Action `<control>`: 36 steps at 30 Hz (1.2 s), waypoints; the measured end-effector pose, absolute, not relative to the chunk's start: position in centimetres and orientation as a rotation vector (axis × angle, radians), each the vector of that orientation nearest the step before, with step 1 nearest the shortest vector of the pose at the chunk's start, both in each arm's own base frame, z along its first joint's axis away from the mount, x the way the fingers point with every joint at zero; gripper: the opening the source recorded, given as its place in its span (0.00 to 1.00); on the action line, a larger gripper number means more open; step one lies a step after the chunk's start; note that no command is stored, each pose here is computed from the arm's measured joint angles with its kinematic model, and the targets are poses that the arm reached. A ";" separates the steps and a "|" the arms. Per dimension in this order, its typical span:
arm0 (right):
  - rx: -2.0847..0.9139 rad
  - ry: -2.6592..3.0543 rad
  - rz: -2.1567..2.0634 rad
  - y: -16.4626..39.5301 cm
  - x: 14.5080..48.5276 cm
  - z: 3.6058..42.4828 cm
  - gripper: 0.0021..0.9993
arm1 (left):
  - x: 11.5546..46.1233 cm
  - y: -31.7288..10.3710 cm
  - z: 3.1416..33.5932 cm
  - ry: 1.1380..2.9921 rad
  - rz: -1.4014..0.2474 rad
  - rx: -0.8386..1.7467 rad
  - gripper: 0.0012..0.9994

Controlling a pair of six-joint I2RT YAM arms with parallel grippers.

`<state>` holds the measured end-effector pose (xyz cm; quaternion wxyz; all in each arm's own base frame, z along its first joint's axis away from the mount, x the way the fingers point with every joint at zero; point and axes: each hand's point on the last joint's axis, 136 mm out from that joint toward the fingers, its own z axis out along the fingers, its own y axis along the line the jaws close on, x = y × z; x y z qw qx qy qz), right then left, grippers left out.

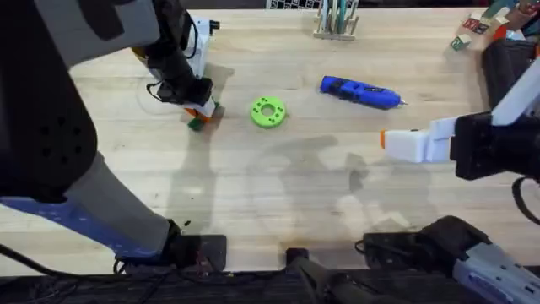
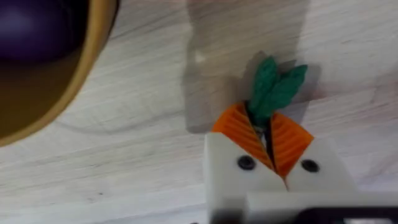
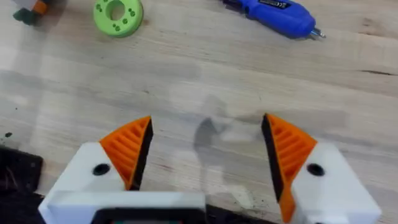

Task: Pick up the gripper from the table and insert it into the empty holder that is missing its gripper. Then pick up a screw, insert it into the mounting hole, and use the screwdriver to tighten it. Finally, clean up the table by picking up the vegetable and placing it into the bucket.

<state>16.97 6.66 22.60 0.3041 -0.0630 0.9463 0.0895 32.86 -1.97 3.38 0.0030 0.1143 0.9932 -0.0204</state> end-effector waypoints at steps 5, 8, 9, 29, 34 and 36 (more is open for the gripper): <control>-0.167 2.507 0.237 6.7 17.0 22.6 0.99 | 33.3 -2.4 4.4 3.111 -0.101 0.321 0.02; -0.167 2.507 0.237 6.7 17.0 22.6 0.99 | 34.6 -2.6 6.6 3.065 -0.107 0.302 0.02; -0.167 2.507 0.237 6.7 17.0 22.6 0.99 | 35.3 -2.7 7.9 3.032 -0.108 0.298 0.02; -0.167 2.507 0.237 6.7 17.0 22.6 0.99 | 45.0 3.3 25.6 2.489 0.132 0.110 0.02; -0.167 2.504 0.238 6.7 17.0 22.6 0.99 | 46.9 4.3 22.1 2.540 0.095 0.089 0.02; -0.167 2.504 0.238 6.7 17.0 22.6 0.99 | 47.6 4.3 20.7 2.561 0.087 0.092 0.02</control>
